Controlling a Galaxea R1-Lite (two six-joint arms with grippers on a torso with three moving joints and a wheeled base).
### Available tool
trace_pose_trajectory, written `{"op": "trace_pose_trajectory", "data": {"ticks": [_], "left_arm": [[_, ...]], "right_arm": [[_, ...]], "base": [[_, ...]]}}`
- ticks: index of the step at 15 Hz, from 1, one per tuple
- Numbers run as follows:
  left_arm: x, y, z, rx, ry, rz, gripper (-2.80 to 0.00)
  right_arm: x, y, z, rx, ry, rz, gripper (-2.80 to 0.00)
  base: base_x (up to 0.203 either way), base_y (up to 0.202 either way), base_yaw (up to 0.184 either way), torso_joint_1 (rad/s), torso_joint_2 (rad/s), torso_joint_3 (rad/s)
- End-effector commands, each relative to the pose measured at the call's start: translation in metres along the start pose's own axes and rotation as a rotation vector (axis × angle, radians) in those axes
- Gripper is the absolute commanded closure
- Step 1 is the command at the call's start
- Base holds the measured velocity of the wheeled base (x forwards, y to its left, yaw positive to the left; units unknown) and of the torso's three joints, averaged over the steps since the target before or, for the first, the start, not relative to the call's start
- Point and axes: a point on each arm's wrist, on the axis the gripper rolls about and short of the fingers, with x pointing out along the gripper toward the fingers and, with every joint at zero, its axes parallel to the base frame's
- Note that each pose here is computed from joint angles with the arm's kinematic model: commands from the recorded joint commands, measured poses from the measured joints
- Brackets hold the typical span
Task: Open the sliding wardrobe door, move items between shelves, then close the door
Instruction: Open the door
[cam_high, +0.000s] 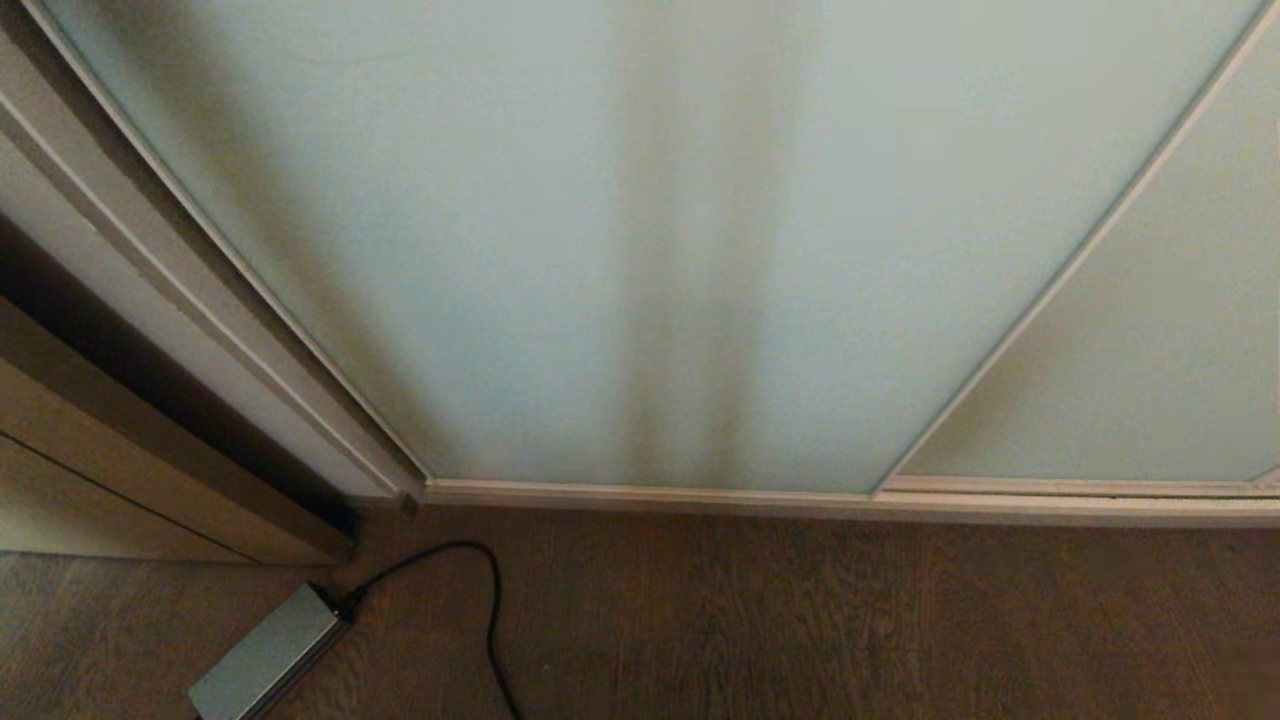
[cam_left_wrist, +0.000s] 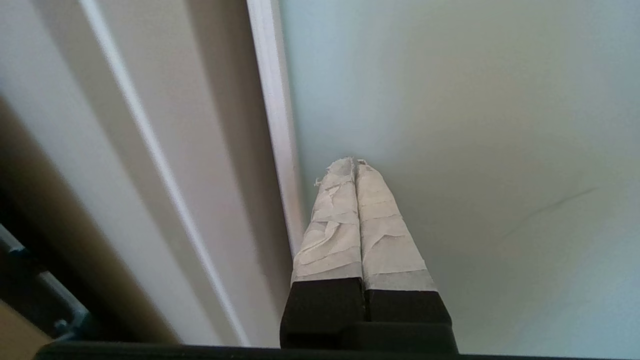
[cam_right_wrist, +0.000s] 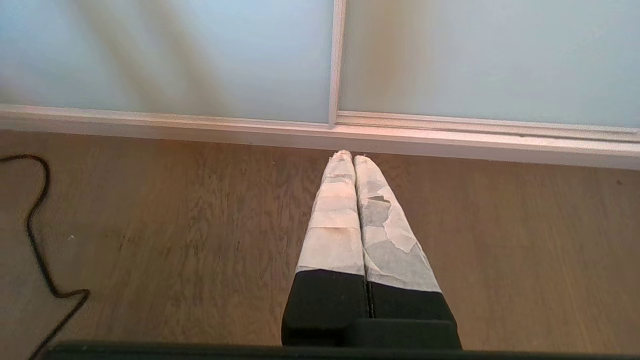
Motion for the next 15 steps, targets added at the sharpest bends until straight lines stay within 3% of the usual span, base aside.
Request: {"op": "trace_pose_trajectory", "data": {"ticks": [1, 4, 7, 8, 10, 15], "left_arm": [[-0.015, -0.003, 0.016, -0.026, -0.029, -0.022, 0.0], [-0.042, -0.003, 0.041, -0.059, -0.068, -0.054, 0.0], [-0.066, 0.007, 0.066, -0.068, -0.103, -0.034, 0.0], [-0.069, 0.009, 0.07, -0.066, -0.11, 0.007, 0.0], [-0.069, 0.012, 0.073, -0.041, -0.122, 0.098, 0.0], [-0.047, 0.01, 0.051, 0.002, -0.069, 0.186, 0.0]], "right_arm": [[0.0, 0.0, 0.0, 0.0, 0.0, -0.002, 0.0], [0.0, 0.0, 0.0, 0.0, 0.0, -0.002, 0.0], [0.0, 0.0, 0.0, 0.0, 0.0, -0.002, 0.0], [0.0, 0.0, 0.0, 0.0, 0.001, -0.002, 0.0], [0.0, 0.0, 0.0, 0.0, 0.001, -0.002, 0.0], [0.0, 0.0, 0.0, 0.0, 0.0, -0.002, 0.0]], "base": [[0.0, 0.0, 0.0, 0.0, 0.0, 0.0], [0.0, 0.0, 0.0, 0.0, 0.0, 0.0], [0.0, 0.0, 0.0, 0.0, 0.0, 0.0], [0.0, 0.0, 0.0, 0.0, 0.0, 0.0], [0.0, 0.0, 0.0, 0.0, 0.0, 0.0], [0.0, 0.0, 0.0, 0.0, 0.0, 0.0]]}}
